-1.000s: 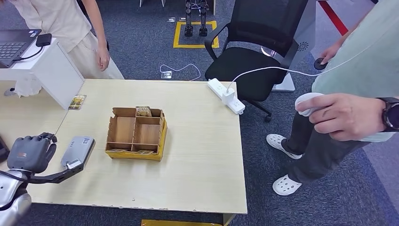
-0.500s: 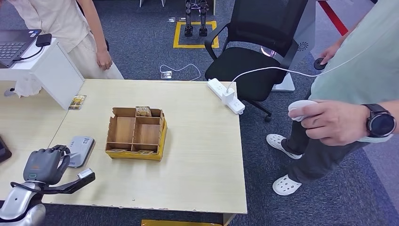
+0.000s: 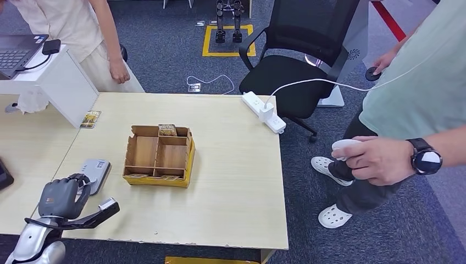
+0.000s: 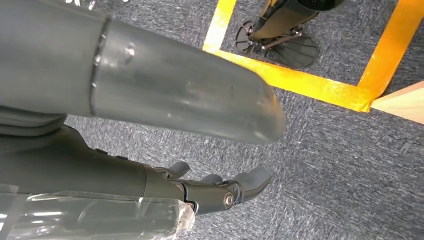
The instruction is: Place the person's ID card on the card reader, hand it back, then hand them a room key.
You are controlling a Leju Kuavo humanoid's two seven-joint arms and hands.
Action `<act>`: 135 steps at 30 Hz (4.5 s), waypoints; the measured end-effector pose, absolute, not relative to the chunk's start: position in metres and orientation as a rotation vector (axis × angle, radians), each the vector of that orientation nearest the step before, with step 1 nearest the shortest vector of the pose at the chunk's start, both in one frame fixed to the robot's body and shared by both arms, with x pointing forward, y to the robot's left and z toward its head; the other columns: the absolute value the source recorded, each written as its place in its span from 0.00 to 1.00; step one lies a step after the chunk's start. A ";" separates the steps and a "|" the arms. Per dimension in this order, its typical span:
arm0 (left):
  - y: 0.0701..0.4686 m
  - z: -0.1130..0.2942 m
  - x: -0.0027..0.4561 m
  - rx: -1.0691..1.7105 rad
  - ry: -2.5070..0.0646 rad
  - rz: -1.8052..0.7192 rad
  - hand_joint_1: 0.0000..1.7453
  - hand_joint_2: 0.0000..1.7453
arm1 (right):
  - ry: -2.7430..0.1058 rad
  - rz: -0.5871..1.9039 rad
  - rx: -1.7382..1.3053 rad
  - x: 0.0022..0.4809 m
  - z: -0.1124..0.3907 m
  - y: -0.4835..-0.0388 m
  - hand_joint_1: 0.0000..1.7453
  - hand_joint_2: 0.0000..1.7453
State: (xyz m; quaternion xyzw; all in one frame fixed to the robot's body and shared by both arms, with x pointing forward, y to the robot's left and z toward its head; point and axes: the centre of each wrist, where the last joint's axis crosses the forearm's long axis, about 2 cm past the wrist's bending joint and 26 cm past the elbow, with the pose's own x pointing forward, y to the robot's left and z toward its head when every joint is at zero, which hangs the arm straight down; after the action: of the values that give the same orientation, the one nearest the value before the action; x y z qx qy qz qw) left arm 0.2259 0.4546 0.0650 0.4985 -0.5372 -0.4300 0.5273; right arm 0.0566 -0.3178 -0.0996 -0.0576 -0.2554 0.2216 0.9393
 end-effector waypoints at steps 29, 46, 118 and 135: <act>0.454 0.103 0.264 1.212 -1.550 -0.803 1.00 1.00 | -0.526 0.491 -0.130 0.054 -0.095 -0.324 0.00 0.00; 0.474 0.175 0.314 1.416 -1.662 -0.825 1.00 1.00 | -0.541 0.527 -0.113 0.058 -0.094 -0.319 0.00 0.00; 0.437 0.190 0.220 0.684 -1.626 -1.501 0.00 1.00 | -0.557 0.536 -0.116 0.064 -0.098 -0.328 0.00 0.00; 0.359 0.159 0.241 0.871 -1.661 -1.369 0.00 1.00 | -0.542 0.544 -0.134 0.066 -0.095 -0.327 0.00 0.00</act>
State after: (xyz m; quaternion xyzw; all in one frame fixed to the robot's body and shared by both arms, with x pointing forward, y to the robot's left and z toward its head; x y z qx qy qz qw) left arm 0.2406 0.3595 0.1594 0.3440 -0.6561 -0.5408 0.3984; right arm 0.0657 -0.3271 -0.0951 -0.0652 -0.2640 0.2650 0.9251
